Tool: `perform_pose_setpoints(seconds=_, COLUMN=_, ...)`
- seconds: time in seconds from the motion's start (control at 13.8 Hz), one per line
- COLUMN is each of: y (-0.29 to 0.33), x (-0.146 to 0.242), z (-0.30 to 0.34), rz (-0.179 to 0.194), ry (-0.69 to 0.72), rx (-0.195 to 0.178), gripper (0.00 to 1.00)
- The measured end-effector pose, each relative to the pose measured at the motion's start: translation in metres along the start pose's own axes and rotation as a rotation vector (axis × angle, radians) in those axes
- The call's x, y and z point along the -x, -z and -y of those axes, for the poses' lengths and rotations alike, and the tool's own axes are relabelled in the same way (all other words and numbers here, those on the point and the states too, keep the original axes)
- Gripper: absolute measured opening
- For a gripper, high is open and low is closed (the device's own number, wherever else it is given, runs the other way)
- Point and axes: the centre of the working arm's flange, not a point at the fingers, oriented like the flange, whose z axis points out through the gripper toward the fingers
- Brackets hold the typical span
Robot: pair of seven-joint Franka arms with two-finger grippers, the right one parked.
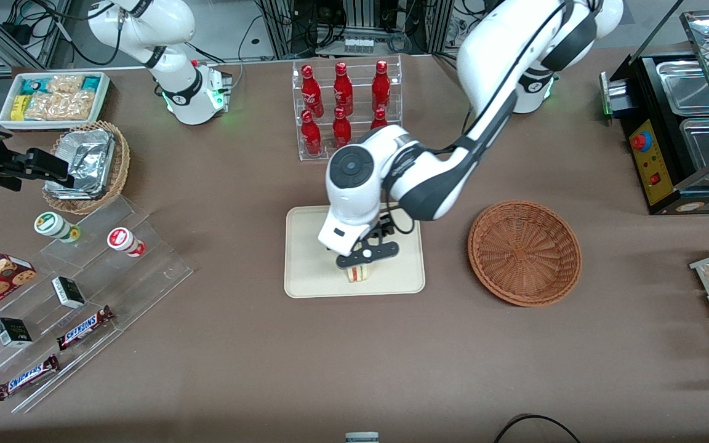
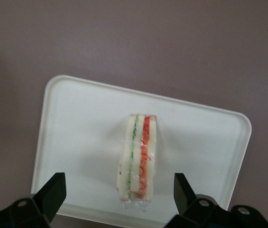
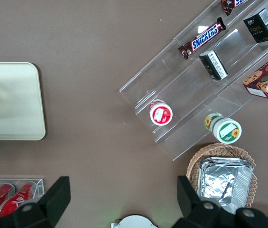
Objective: Place sandwich from basket to tray
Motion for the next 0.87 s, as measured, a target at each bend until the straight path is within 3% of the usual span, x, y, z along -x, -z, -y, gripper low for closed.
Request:
perform_pose_setpoints(seconds=0.44, y=0.025, x=-0.066, z=0.093, rz=0.042, ry=-0.075, rx=-0.106, gripper=1.0)
perform_pose_setpoints(seconds=0.87, y=0.038, x=-0.113, z=0.188, rz=0.061, ry=-0.132, rx=-0.143, gripper=1.0)
